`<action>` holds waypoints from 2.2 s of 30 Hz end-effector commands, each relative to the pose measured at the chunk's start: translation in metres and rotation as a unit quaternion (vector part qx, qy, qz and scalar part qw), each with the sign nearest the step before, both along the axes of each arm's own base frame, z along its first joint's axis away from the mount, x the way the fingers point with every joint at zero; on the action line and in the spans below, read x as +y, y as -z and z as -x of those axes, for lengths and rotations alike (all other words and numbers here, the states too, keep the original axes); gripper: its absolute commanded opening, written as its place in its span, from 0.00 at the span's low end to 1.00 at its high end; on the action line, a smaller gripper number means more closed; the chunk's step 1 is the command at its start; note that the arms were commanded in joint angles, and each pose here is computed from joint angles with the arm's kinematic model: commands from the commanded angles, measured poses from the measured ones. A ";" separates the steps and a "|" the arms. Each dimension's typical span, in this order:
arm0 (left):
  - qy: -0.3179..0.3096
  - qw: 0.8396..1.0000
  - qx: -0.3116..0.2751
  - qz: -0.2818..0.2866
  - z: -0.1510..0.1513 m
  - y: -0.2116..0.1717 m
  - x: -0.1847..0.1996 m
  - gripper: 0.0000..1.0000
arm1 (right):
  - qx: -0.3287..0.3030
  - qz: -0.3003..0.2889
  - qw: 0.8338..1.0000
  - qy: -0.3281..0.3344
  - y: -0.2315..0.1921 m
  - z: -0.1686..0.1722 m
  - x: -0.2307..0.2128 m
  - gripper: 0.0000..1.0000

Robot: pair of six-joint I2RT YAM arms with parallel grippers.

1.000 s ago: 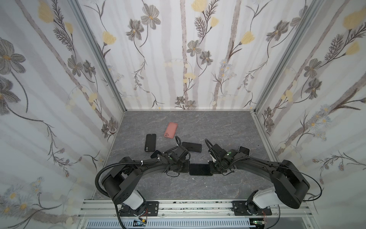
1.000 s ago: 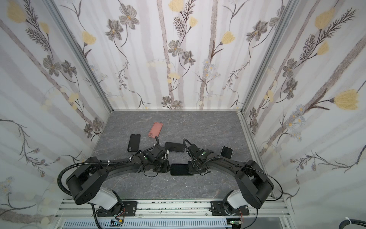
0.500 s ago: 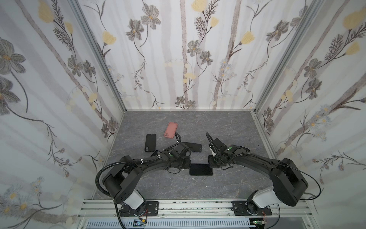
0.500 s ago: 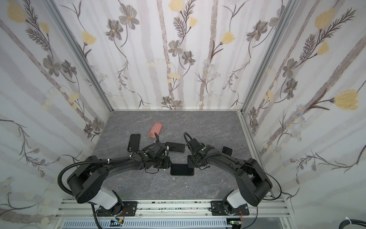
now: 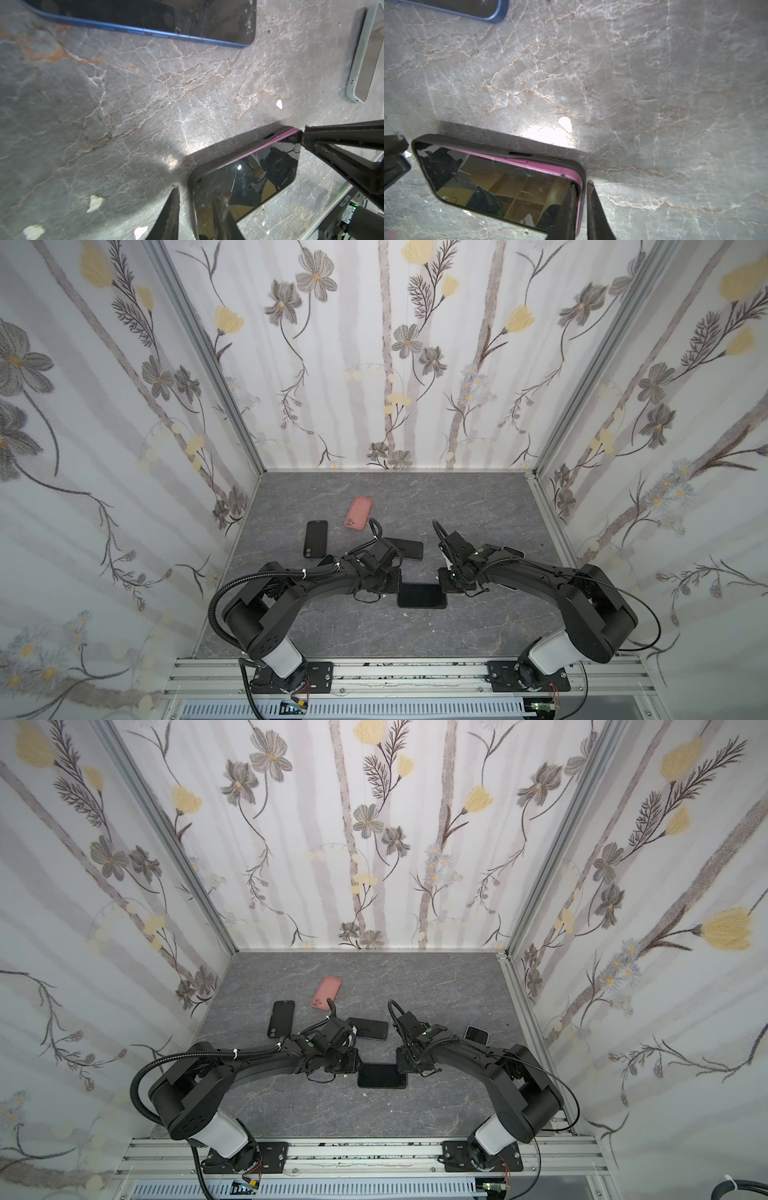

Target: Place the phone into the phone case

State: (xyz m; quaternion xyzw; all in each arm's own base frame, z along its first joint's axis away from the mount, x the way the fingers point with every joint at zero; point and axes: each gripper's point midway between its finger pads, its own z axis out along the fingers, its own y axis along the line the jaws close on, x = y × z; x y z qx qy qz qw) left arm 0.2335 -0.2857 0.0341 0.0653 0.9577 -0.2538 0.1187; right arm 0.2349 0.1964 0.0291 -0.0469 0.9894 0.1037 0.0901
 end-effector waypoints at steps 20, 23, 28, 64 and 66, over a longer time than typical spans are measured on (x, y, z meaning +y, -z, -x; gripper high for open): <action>0.009 1.000 0.014 -0.001 0.005 0.014 0.000 0.24 | 0.073 0.054 0.996 -0.008 0.049 0.030 -0.023 0.04; 0.009 1.000 0.013 -0.002 0.005 0.013 0.000 0.24 | 0.076 0.058 0.995 -0.011 0.050 0.031 -0.024 0.04; 0.007 1.000 -0.006 0.003 -0.003 0.001 -0.003 0.24 | 0.051 0.048 0.997 -0.021 0.028 0.016 -0.014 0.06; 0.169 0.772 -0.613 0.022 0.027 -0.202 0.082 0.97 | -0.287 0.008 0.752 -0.593 -0.090 0.011 0.072 0.98; 0.174 0.762 -0.623 0.006 0.028 -0.194 0.086 1.00 | -0.270 0.009 0.753 -0.599 -0.075 0.013 0.077 1.00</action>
